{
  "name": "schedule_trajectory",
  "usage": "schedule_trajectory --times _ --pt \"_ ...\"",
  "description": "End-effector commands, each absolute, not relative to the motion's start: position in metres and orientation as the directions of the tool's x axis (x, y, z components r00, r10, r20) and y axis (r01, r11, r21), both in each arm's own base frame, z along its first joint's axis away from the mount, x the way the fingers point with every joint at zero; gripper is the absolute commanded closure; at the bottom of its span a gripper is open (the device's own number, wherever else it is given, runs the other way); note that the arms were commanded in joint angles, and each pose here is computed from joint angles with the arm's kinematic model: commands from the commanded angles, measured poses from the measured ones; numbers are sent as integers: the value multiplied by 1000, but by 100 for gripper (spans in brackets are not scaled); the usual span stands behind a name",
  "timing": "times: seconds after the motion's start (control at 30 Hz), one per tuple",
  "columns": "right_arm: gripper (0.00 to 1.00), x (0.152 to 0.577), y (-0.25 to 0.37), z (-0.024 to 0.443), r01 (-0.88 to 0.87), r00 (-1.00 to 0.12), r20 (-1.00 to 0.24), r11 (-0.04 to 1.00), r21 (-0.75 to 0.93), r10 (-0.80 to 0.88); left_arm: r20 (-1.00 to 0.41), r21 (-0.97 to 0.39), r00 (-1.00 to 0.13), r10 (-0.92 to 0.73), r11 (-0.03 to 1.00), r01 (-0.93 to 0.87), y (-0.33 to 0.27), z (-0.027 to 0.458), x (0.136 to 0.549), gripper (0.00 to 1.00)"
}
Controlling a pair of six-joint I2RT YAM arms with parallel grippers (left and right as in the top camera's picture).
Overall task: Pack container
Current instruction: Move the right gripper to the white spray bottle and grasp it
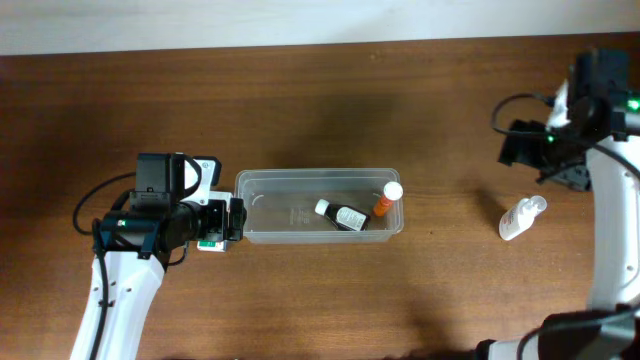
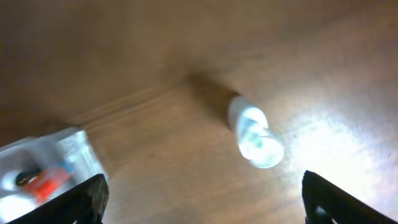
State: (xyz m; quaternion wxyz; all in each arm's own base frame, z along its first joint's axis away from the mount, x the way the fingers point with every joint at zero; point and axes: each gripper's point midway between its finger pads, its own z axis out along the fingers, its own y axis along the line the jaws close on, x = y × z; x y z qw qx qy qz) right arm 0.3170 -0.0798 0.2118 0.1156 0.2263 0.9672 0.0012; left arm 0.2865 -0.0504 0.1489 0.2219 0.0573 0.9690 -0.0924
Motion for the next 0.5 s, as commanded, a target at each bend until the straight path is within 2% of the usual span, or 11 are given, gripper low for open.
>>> schedule_trajectory --times 0.0,0.2,0.47 --pt "7 305 -96 179 506 -850 -138 861 54 508 -450 -148 -891 65 978 147 -49 153 290 1" --pt "6 289 -110 131 559 -821 -66 821 114 568 -450 -148 -891 65 978 147 -49 153 290 1" --pt "7 285 -110 105 567 -816 -57 816 113 575 -452 -148 -890 65 978 147 -49 153 291 1"
